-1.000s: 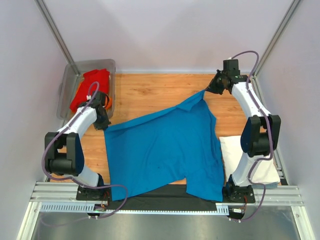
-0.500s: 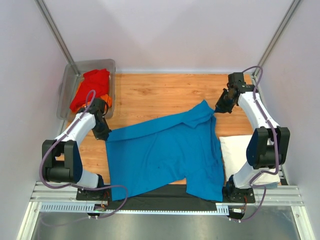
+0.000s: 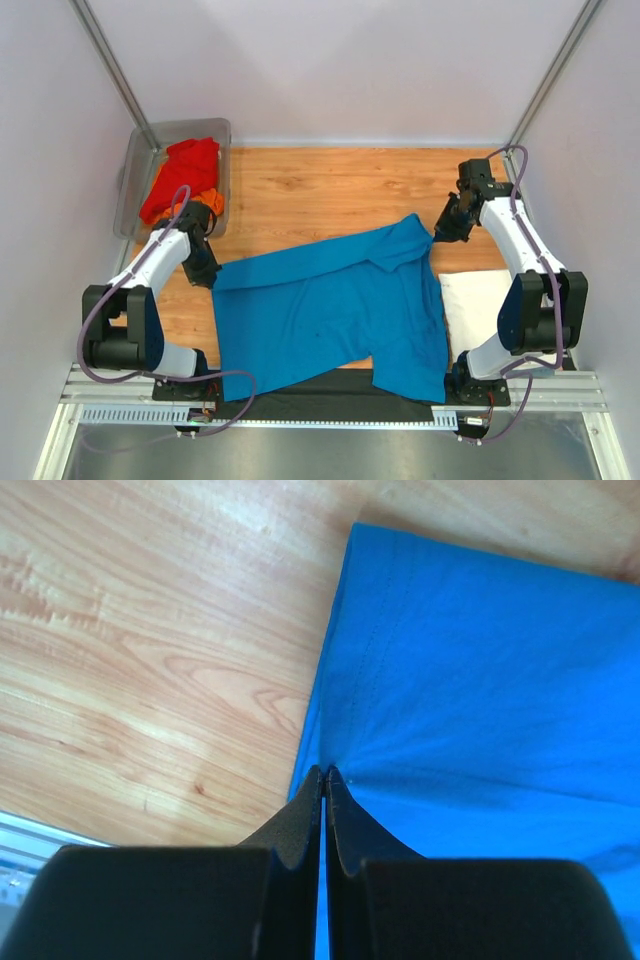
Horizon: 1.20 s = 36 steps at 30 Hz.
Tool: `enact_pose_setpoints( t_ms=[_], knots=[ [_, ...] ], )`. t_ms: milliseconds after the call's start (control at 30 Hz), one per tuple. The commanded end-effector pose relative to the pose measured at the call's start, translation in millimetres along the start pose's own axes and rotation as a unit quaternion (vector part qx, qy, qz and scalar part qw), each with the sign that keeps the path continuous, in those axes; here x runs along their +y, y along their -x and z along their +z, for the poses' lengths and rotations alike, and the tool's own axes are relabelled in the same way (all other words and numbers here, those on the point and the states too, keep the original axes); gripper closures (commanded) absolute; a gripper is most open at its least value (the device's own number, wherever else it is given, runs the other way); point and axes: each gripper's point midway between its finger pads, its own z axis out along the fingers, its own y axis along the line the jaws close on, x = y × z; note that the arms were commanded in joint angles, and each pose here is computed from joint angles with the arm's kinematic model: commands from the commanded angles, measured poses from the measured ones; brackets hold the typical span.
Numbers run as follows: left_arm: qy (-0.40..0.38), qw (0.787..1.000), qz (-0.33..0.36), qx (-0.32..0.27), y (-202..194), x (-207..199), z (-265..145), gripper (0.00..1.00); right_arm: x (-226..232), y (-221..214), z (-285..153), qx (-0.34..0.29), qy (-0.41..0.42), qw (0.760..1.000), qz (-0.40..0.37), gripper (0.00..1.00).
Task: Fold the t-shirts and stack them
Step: Fold the tshirt
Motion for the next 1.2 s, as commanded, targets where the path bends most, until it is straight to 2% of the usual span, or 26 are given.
enact_pose_setpoints(
  t_ms=[0, 200, 267, 300, 333, 367, 400, 467, 500, 567, 600, 633, 700, 800, 933, 1067, 1133, 1167],
  knots=[
    [0.012, 1.000, -0.008, 0.016, -11, 8, 3, 1.00, -10, -4, -4, -0.009, -0.010, 1.000, -0.005, 1.00],
    [0.022, 0.999, -0.009, 0.029, -24, 15, 4, 1.00, -24, -22, -7, 0.018, -0.034, 0.999, -0.003, 1.00],
    [0.026, 0.999, -0.011, 0.022, -24, 18, -2, 0.80, -30, -33, -9, 0.032, -0.043, 0.999, 0.000, 0.94],
    [0.024, 0.999, -0.012, 0.019, -24, 19, -8, 0.72, -35, -39, -16, 0.033, -0.050, 0.998, -0.001, 0.79],
    [0.010, 1.000, -0.016, -0.003, -18, 17, -19, 0.57, -39, -38, -17, 0.025, -0.055, 0.998, -0.006, 0.71],
    [0.008, 1.000, -0.014, -0.012, -15, 18, -27, 0.51, -36, -33, -20, 0.009, -0.049, 0.999, -0.012, 0.62],
    [0.001, 1.000, -0.012, -0.027, -10, 18, -33, 0.47, -30, -20, -21, -0.015, -0.037, 0.999, -0.014, 0.41],
    [-0.020, 0.997, 0.000, -0.073, 11, 12, -48, 0.40, -25, 10, -24, -0.053, -0.045, 0.997, -0.022, 0.23],
    [-0.035, 0.995, 0.008, -0.089, 20, 5, -51, 0.38, -12, 29, -18, -0.077, -0.021, 0.996, -0.033, 0.21],
    [-0.107, 0.988, 0.027, -0.108, 39, -28, -52, 0.43, 0, 49, 8, -0.069, -0.012, 0.996, -0.051, 0.22],
    [-0.125, 0.986, 0.041, -0.107, 43, -37, -50, 0.52, 11, 58, 19, -0.066, 0.007, 0.996, -0.060, 0.23],
    [-0.154, 0.983, 0.049, -0.084, 43, -53, -43, 0.57, 1, 66, 42, -0.050, -0.002, 0.997, -0.053, 0.24],
    [-0.159, 0.984, 0.044, -0.069, 46, -61, -31, 0.62, 13, 81, 57, -0.050, 0.020, 0.996, -0.073, 0.25],
    [-0.152, 0.987, 0.049, -0.033, 40, -66, -5, 0.62, 33, 84, 83, -0.027, 0.076, 0.993, -0.091, 0.22],
    [-0.145, 0.989, 0.037, 0.012, 30, -71, 21, 0.60, 38, 79, 108, 0.005, 0.085, 0.993, -0.077, 0.21],
    [-0.117, 0.992, 0.017, 0.041, 22, -64, 39, 0.59, 38, 62, 124, 0.034, 0.091, 0.993, -0.071, 0.26],
    [-0.092, 0.994, 0.001, 0.058, 19, -55, 50, 0.60, 34, 56, 133, 0.042, 0.087, 0.993, -0.071, 0.33],
    [-0.088, 0.994, -0.010, 0.067, 18, -54, 53, 0.60, 33, 56, 136, 0.043, 0.084, 0.993, -0.071, 0.40]
  ],
)
